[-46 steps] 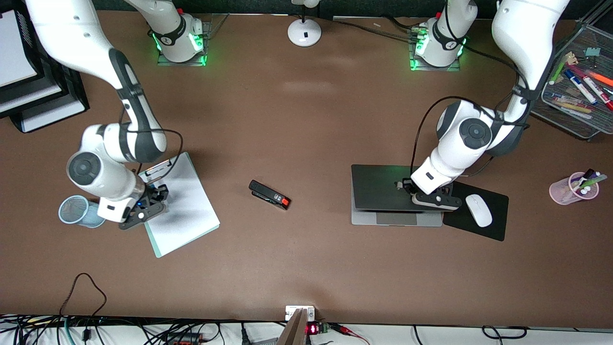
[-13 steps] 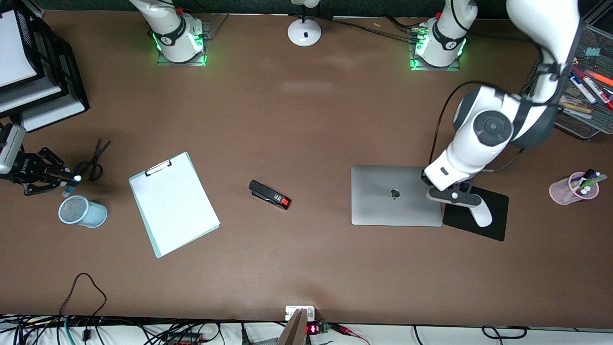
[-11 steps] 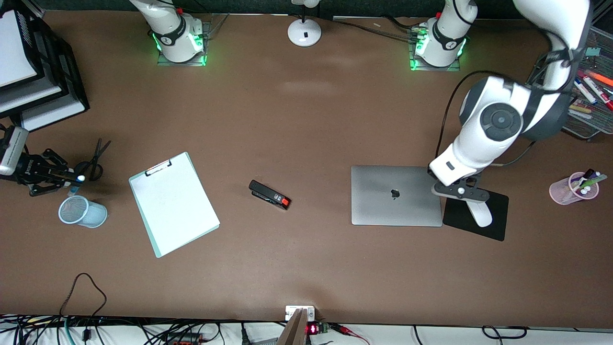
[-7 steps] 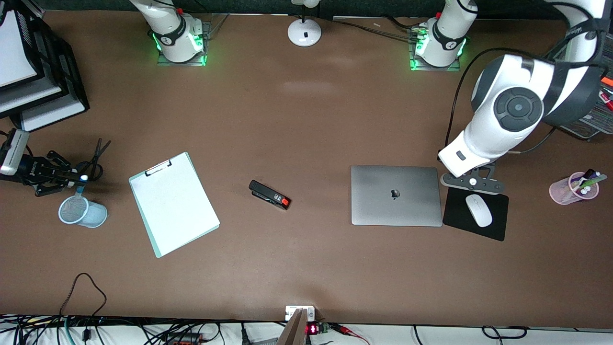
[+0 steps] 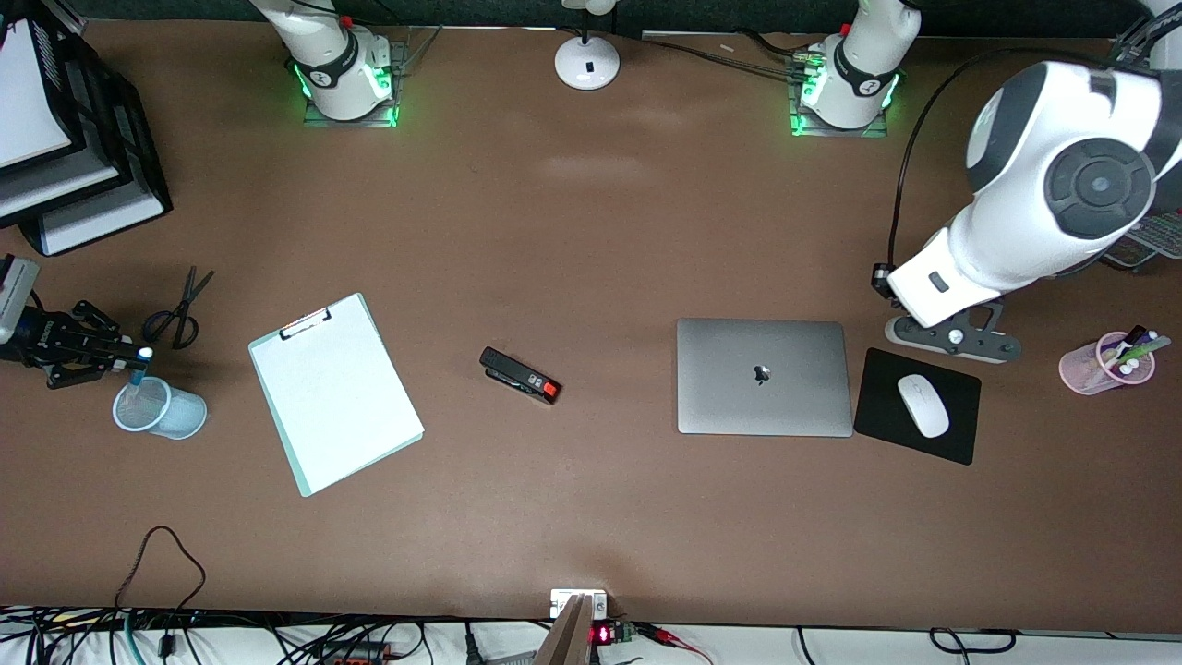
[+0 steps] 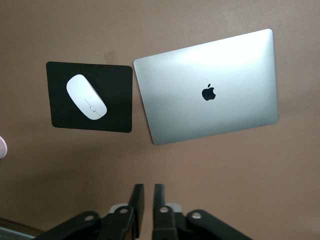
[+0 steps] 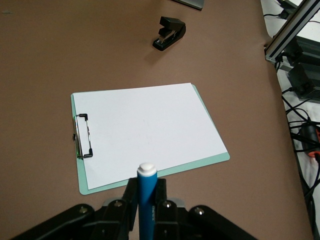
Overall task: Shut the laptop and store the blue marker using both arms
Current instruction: 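Lower the marker into the blue cup while the left gripper lifts away, then open the right gripper to release the marker into the cup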
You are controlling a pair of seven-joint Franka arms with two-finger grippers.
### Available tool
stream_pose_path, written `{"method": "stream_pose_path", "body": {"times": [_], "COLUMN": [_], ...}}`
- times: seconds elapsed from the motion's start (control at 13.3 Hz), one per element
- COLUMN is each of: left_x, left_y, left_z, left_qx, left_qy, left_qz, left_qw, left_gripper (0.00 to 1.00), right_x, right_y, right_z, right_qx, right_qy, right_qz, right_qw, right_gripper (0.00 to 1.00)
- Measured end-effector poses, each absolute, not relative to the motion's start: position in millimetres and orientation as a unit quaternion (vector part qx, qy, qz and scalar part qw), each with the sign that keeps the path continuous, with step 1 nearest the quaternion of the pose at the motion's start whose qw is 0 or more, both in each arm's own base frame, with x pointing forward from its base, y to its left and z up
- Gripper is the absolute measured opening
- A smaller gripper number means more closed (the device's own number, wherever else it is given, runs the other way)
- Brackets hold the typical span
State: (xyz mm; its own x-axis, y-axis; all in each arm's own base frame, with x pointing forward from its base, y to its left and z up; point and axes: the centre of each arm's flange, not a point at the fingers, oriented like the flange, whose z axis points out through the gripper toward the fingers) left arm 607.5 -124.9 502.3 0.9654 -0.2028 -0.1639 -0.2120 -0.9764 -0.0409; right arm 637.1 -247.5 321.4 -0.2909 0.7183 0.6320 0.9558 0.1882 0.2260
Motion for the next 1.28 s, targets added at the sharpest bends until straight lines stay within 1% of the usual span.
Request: {"method": "stream_pose_path", "body": {"times": [0.08, 0.38, 0.53, 0.6, 0.9, 1.28], "left_x": [607.1, 607.7, 607.7, 607.7, 606.6, 598.0], "left_y": [-122.3, -115.9, -116.0, -116.1, -116.1, -107.6], "left_z": [507.3, 510.3, 510.9, 511.7, 518.1, 548.4], "left_qx": [-0.991, -0.992, -0.992, -0.992, -0.992, -0.994], "left_qy": [0.104, 0.100, 0.101, 0.101, 0.101, 0.093], "left_qz": [0.079, 0.080, 0.079, 0.078, 0.073, 0.051], "left_qw": [0.021, 0.012, 0.012, 0.012, 0.012, 0.019], "left_gripper": [0.27, 0.69, 0.91, 1.00, 1.00, 1.00], "right_x": [638.1, 642.6, 642.3, 641.7, 646.6, 642.2], "right_y": [-249.4, -256.0, -262.5, -267.0, -274.8, -285.9], "right_z": [314.4, 297.6, 289.7, 285.4, 272.7, 244.9], "right_qx": [-0.562, -0.562, -0.565, -0.567, -0.565, -0.575], "right_qy": [-0.744, -0.740, -0.734, -0.731, -0.730, -0.713], "right_qz": [-0.300, -0.307, -0.315, -0.317, -0.321, -0.332], "right_qw": [0.200, 0.206, 0.208, 0.209, 0.213, 0.225], "right_gripper": [0.18, 0.18, 0.18, 0.18, 0.18, 0.18]}}
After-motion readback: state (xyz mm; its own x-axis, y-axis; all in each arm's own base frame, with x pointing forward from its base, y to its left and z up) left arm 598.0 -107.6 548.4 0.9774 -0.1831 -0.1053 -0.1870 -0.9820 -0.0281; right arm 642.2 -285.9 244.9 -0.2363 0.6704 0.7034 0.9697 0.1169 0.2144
